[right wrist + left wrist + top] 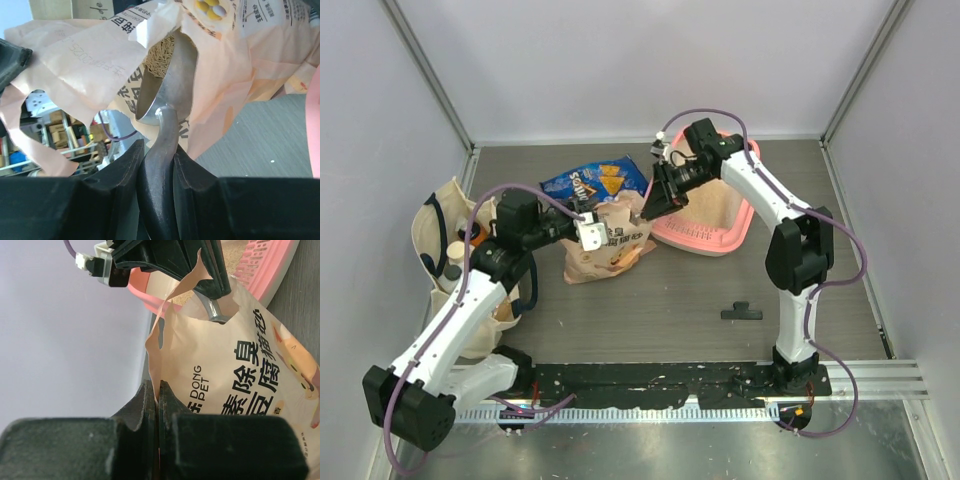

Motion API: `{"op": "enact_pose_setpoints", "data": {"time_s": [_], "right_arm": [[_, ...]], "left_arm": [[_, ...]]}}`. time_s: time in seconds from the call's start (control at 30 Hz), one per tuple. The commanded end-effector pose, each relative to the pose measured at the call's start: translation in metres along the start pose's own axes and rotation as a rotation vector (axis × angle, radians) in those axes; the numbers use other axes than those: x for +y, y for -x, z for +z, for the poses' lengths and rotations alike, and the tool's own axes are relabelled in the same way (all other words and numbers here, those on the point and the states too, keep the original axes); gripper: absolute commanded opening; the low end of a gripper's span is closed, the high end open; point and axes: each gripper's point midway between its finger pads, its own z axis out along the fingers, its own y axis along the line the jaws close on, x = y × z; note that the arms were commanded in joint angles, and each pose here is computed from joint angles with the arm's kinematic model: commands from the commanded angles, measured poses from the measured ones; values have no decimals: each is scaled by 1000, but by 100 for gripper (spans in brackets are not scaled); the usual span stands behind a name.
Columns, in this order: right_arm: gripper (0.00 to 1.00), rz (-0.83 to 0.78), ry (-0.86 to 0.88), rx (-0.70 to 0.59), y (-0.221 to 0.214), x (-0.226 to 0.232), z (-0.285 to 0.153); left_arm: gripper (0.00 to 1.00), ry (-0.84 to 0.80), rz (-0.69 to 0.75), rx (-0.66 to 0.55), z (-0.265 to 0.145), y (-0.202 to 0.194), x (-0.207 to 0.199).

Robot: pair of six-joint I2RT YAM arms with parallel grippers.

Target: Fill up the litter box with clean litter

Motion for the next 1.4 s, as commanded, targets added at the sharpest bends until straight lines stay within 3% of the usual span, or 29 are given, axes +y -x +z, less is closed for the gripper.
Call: {"op": "enact_pose_setpoints", "data": {"time_s": [0.0, 0.3, 0.73, 0.77, 0.8, 0.87, 0.9, 0.93, 1.07, 1.1, 1.17, 1.37], "right_arm": [[1, 94, 169, -23, 2, 24, -25], [1, 199, 242, -57, 17, 12, -41], [2, -314, 195, -135, -8, 8, -50], [2, -313, 207, -153, -7, 10, -51], [2, -201, 225, -152, -14, 4, -49], [2, -279, 259, -233, 1, 17, -57], [2, -155, 282, -230, -5, 14, -57], [2, -286, 307, -302, 8, 32, -66], [2, -234, 427, -389, 10, 51, -79], [2, -336, 457, -437, 12, 62, -86], [2, -206, 516, -422, 9, 63, -92], [2, -222, 493, -466, 9, 53, -107]], "left_arm": [[0, 242, 302, -153, -23, 56, 62], [0, 273, 344, -120, -31, 54, 62], [0, 329, 280, -93, -35, 53, 77], [0, 337, 267, -82, -36, 51, 79], [0, 345, 231, -81, -37, 52, 82], [0, 361, 184, -48, -38, 47, 87], [0, 366, 151, -42, -39, 47, 90], [0, 377, 136, -30, -40, 45, 93], [0, 413, 80, 8, -42, 39, 101], [0, 425, 69, 10, -43, 40, 105], [0, 432, 43, 8, -44, 41, 107], [0, 462, 15, 17, -45, 43, 120]]}}
